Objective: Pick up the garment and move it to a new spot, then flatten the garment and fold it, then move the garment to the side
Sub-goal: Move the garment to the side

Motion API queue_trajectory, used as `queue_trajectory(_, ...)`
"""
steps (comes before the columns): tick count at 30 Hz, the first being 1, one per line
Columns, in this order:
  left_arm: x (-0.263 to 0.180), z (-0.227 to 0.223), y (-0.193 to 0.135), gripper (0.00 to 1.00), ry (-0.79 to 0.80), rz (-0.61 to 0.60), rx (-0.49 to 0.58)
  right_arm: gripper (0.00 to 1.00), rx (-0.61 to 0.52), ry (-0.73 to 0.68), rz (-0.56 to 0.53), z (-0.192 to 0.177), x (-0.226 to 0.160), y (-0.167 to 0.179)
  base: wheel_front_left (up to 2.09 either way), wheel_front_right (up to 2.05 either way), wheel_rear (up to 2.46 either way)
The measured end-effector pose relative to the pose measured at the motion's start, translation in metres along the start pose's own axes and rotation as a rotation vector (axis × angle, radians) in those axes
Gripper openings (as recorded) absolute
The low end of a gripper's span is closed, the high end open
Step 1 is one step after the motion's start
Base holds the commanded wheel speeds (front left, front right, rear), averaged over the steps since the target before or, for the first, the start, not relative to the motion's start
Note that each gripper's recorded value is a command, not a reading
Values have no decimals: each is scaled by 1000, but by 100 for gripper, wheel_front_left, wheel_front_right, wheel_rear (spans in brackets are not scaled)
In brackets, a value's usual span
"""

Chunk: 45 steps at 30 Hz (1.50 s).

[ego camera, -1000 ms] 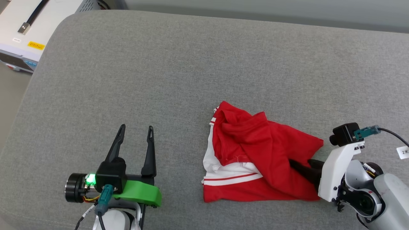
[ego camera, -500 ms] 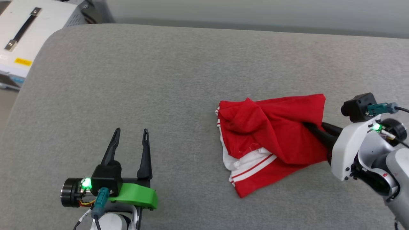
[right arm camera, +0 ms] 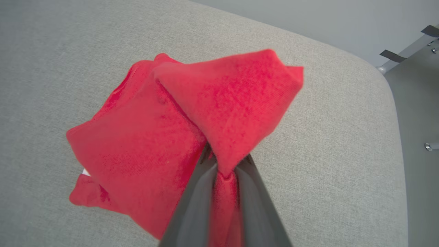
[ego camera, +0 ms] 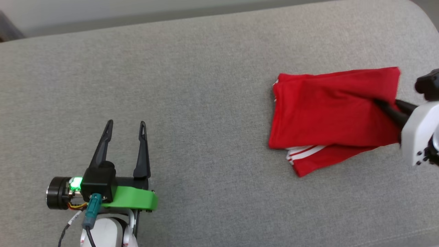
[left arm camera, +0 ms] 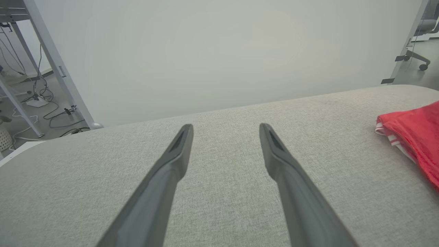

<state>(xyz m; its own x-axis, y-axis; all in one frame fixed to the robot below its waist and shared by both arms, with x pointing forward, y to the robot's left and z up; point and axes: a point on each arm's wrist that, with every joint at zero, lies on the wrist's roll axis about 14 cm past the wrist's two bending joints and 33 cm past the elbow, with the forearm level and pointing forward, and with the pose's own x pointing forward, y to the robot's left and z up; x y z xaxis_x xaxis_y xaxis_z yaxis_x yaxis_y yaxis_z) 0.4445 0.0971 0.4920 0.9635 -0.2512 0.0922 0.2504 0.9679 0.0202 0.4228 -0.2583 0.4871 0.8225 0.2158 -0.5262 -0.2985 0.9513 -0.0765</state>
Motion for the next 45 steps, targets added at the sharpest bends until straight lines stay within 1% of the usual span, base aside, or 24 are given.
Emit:
queue_trajectory(1, 7, -6, -3, 100, 6, -16, -1, 0, 2, 28, -56, -8, 0, -22, 0, 0, 0)
queue_trajectory(5, 18, -20, -5, 100, 22, -43, 5, 0, -15, 89, -174, -20, 1, -69, 0, 0, 0)
queue_trajectory(8, 24, -32, -3, 100, 35, -49, 5, 0, -73, 145, -261, -28, 2, -103, 0, 0, 0)
queue_trajectory(10, 28, -39, -1, 100, 43, -52, 7, 0, -75, 171, -316, -33, 3, -124, 0, 0, 0)
queue_trajectory(16, 35, -60, 2, 100, 70, -60, 6, 0, -24, 239, -447, -51, 6, -171, 0, 0, 0)
queue_trajectory(20, 37, -70, 3, 100, 87, -64, 9, 0, -32, 256, -542, -55, 2, -202, 0, 0, 0)
queue_trajectory(23, 36, -76, 5, 100, 96, -63, 10, 0, -46, 260, -582, -59, 2, -214, 0, 0, 0)
queue_trajectory(26, 36, -79, 7, 100, 102, -60, 12, 0, -20, 230, -606, -60, 6, -219, 0, 0, 0)
queue_trajectory(27, 36, -78, 7, 100, 102, -57, 13, 46, -21, 217, -611, -59, 7, -219, 0, 0, 0)
queue_trajectory(28, 36, -78, 7, 100, 101, -57, 14, 100, -20, 205, -618, -58, 7, -220, 0, 0, 0)
queue_trajectory(32, 36, -72, 7, 100, 93, -52, 20, 100, -30, 140, -650, -49, 1, -226, 0, 0, 0)
queue_trajectory(35, 34, -65, 7, 100, 83, -47, 21, 100, -58, 51, -664, -31, -6, -228, 0, 0, 0)
queue_trajectory(39, 30, -52, 8, 100, 66, -27, 8, 100, -106, -163, -646, 14, -9, -218, 0, 0, 0)
queue_trajectory(41, 25, -46, 10, 100, 65, -13, 6, 100, -138, -304, -620, 46, -10, -206, 0, 0, 0)
queue_trajectory(45, 15, -34, 13, 100, 55, 14, 4, 100, -179, -508, -574, 96, -19, -180, 0, 0, 0)
